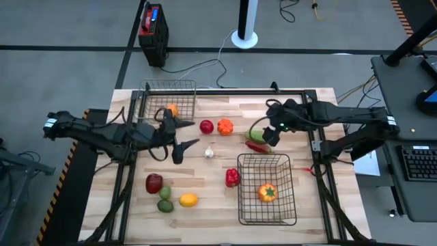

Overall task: Sort produce into baskets
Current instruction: Put the green cucumber into the gold wire basket

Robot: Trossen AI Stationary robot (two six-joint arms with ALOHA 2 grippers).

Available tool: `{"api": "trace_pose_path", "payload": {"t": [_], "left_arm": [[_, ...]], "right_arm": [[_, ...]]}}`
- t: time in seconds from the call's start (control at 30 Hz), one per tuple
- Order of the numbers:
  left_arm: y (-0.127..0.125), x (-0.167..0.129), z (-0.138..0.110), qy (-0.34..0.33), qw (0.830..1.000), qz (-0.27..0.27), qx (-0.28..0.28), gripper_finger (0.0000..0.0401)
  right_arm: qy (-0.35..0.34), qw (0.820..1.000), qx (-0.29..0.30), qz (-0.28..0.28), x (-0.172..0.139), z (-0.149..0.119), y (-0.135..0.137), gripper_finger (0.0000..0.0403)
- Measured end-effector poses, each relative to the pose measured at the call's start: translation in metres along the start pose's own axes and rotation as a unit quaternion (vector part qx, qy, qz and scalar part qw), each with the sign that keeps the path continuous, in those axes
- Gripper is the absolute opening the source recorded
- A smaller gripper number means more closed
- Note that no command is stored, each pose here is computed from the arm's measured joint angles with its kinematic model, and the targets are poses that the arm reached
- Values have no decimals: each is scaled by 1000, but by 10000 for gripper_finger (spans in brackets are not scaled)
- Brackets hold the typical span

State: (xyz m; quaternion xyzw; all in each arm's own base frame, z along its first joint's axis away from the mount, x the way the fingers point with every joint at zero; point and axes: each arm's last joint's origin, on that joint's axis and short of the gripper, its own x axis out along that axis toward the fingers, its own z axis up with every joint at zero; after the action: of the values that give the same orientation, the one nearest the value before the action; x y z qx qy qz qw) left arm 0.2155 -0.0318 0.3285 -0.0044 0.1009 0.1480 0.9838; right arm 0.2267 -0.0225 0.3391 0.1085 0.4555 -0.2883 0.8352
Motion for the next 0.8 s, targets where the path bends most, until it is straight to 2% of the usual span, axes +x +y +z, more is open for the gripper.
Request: {"api": "trace_pose_path", "payload": {"t": [0.17,0.3,0.43,0.5,0.63,0.8], "left_arm": [[-14,-4,-3,6,1000,-26,-1,290],[-17,-4,-5,7,1000,-13,2,290],[-16,-3,-5,5,1000,9,3,290],[-15,-3,-6,10,1000,14,6,290],[-15,-4,-10,27,999,16,16,290],[-13,-4,-11,31,998,43,29,290]], "right_arm": [[44,999,-9,23,19,8,0,352],[82,996,-10,25,38,13,-5,352],[108,993,-44,15,57,18,-12,352],[123,990,-60,32,67,19,-15,352],[113,988,-60,86,86,23,-21,352],[118,988,-49,84,110,16,-31,352]]}}
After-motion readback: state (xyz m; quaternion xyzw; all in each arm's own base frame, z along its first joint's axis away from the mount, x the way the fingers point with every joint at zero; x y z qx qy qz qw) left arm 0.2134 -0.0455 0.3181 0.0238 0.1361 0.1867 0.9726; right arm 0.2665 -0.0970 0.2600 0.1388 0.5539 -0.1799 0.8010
